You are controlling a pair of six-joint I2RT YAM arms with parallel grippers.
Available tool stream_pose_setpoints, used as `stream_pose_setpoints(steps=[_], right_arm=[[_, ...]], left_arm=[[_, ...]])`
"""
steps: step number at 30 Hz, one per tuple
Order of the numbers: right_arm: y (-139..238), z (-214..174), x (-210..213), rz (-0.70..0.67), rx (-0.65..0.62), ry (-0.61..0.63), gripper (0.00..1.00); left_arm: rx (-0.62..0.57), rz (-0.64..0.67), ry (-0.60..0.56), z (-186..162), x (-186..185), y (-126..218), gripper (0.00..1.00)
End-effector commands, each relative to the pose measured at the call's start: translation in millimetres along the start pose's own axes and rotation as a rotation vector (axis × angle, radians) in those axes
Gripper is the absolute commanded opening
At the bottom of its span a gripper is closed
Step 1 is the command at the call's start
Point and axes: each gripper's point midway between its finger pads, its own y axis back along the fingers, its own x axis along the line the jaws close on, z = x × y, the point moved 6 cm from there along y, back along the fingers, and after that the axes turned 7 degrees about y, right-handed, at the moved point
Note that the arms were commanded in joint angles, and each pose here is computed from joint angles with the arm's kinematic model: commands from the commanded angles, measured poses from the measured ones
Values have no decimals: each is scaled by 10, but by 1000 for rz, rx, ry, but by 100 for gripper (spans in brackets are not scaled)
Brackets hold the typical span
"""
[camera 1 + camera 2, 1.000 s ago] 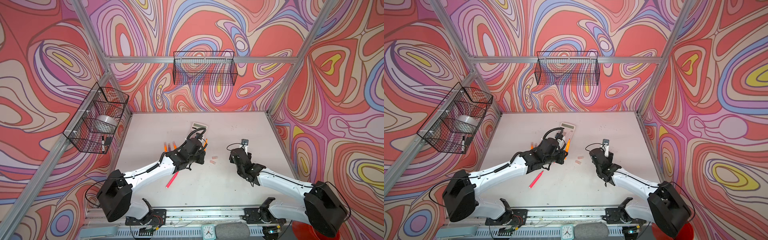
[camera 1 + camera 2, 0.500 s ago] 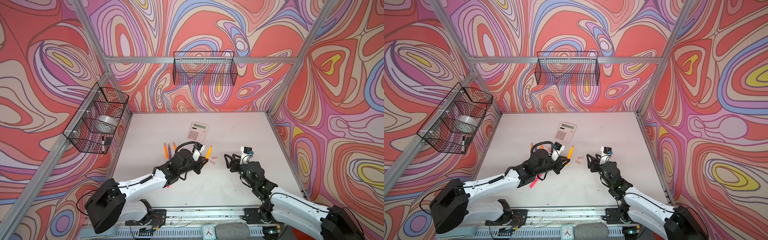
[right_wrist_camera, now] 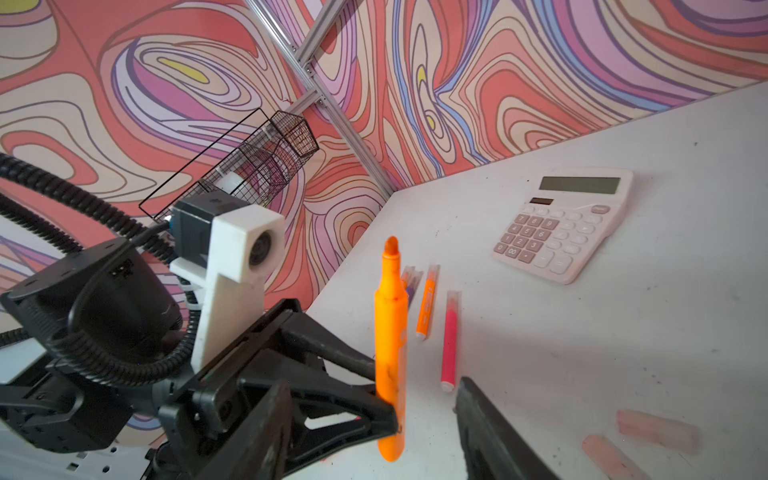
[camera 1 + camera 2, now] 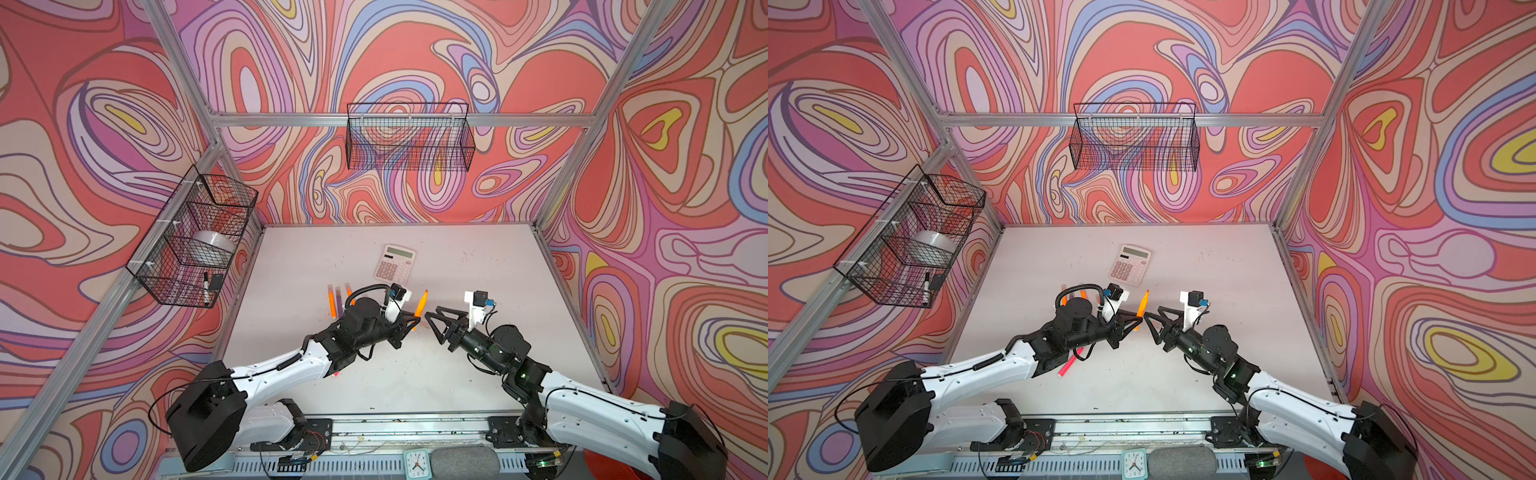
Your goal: Insert the pens into the pen caps
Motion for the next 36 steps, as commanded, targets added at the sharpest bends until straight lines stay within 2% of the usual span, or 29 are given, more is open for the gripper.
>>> stream_pose_setpoints(steps=[1, 4, 7, 26, 34, 36], right_arm=[[-93, -41, 4, -35, 34, -10, 58], [-172, -89, -39, -81, 75, -22, 49], [-207, -79, -27, -84, 78, -23, 45], [-215, -11, 3, -105, 92, -28, 41], [-266, -34, 17, -96, 111, -22, 7], [-270, -43, 29, -92, 114, -22, 1]], left_arm=[[-29, -62, -26, 60, -86, 37, 0], [-28, -87, -27, 66, -118, 46, 0], [-20, -101, -26, 62, -134, 44, 0], [13, -163, -11, 41, -194, -29, 0], [48, -172, -9, 17, -201, -76, 0], [41, -167, -6, 17, -194, -71, 7]])
